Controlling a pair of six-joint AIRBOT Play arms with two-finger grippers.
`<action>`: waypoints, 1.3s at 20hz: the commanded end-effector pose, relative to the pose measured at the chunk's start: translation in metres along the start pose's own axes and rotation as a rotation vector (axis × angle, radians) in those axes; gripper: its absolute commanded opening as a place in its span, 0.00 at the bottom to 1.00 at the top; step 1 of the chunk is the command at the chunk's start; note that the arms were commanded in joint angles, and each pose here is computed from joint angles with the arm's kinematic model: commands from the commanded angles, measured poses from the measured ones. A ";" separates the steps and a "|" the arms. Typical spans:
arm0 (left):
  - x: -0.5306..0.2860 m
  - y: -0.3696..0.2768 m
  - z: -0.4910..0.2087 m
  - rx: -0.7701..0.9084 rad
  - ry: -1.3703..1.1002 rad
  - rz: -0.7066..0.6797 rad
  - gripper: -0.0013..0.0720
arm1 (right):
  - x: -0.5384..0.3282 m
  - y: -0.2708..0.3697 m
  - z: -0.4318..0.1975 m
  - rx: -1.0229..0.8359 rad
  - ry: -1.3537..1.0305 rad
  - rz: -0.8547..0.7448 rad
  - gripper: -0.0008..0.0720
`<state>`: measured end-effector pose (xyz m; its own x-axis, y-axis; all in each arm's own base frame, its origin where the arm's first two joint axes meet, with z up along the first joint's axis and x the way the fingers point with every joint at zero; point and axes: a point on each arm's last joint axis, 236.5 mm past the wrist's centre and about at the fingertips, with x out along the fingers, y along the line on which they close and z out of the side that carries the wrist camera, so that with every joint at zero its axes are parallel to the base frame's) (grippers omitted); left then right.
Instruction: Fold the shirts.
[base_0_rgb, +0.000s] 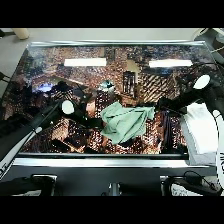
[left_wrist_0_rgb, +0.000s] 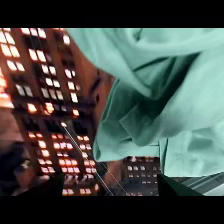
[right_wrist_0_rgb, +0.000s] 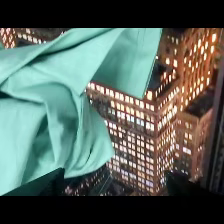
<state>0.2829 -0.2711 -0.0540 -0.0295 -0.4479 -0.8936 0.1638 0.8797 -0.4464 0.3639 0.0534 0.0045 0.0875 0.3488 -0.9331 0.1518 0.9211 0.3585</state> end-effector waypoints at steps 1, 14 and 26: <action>0.025 0.009 -0.021 -0.043 0.043 -0.011 0.81 | 0.024 -0.008 0.014 0.021 -0.009 0.002 0.97; 0.063 0.008 -0.006 -0.140 0.009 -0.049 0.05 | 0.043 -0.003 0.013 -0.001 0.032 0.050 0.93; 0.006 -0.018 0.000 0.001 -0.108 -0.052 0.05 | 0.111 0.029 0.054 0.209 -0.011 0.248 0.71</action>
<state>0.2800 -0.2877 -0.0617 0.0508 -0.4973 -0.8661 0.1533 0.8608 -0.4852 0.4295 0.0904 -0.0751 0.1782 0.5040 -0.8451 0.2783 0.7980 0.5346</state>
